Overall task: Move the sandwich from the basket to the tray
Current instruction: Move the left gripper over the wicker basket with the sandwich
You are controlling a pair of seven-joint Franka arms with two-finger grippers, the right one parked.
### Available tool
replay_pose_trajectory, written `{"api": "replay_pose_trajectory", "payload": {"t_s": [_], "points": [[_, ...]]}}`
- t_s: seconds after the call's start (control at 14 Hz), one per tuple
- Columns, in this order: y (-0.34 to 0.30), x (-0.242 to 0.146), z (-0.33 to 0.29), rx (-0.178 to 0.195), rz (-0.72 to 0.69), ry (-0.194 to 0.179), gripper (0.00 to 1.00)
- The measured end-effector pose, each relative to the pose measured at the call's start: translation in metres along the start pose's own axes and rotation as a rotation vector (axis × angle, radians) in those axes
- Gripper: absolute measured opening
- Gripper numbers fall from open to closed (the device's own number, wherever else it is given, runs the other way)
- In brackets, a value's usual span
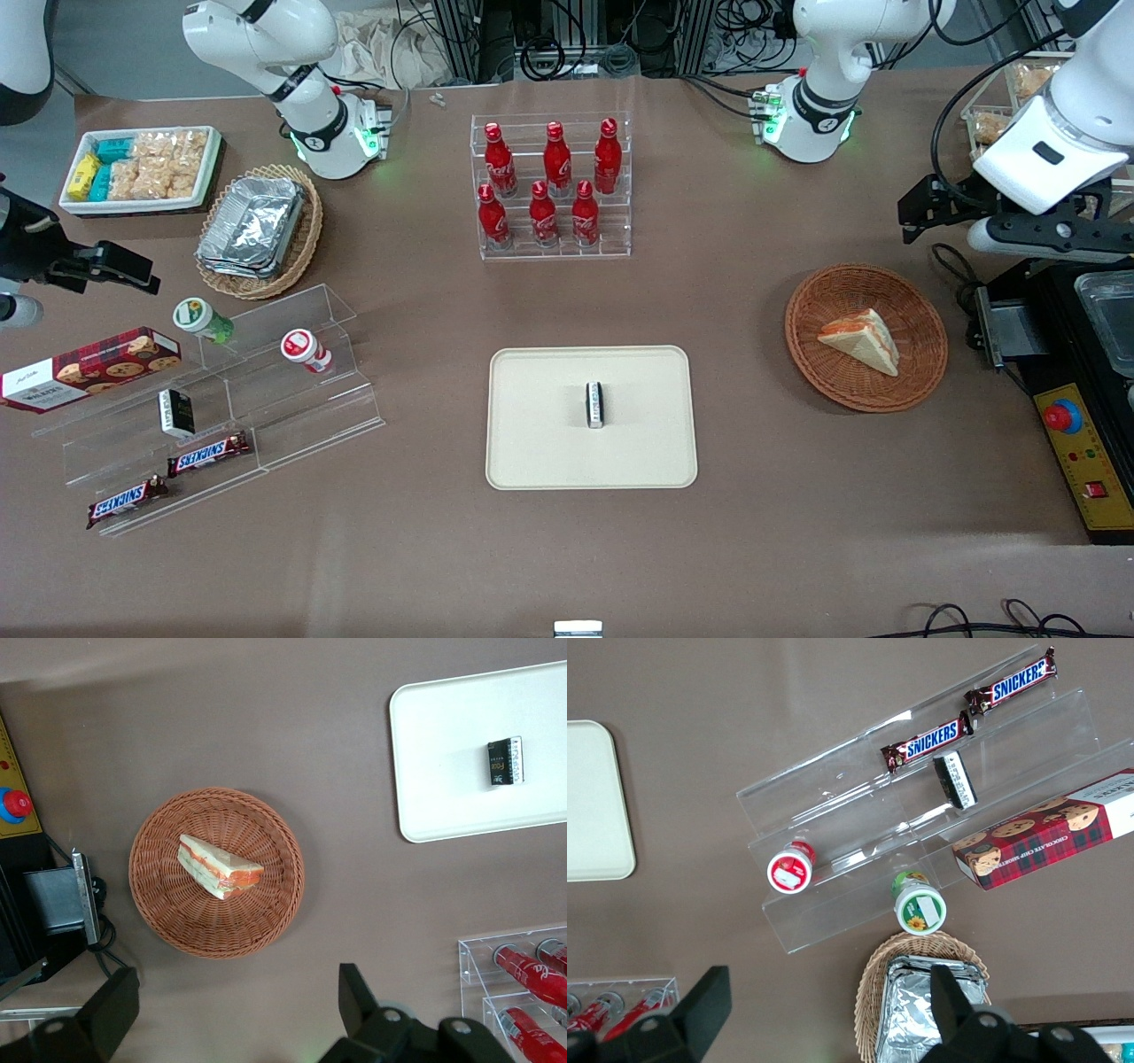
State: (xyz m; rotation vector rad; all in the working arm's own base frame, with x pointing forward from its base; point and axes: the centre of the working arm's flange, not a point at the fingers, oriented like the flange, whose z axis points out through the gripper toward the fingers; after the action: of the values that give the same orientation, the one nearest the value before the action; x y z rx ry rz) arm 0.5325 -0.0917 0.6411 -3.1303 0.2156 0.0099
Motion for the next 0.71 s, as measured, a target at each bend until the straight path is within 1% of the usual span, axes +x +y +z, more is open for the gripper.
{"api": "replay_pose_trajectory", "payload": {"t_s": [0.5, 0.57, 0.71], "points": [[-0.0003, 0.0008, 0.0025, 0.002, -0.001, -0.005, 1.0], [-0.0004, 0.0004, 0.0032, 0.003, -0.001, -0.009, 1.0], [-0.0035, -0.0024, 0.0059, 0.008, -0.006, -0.033, 1.0]]}}
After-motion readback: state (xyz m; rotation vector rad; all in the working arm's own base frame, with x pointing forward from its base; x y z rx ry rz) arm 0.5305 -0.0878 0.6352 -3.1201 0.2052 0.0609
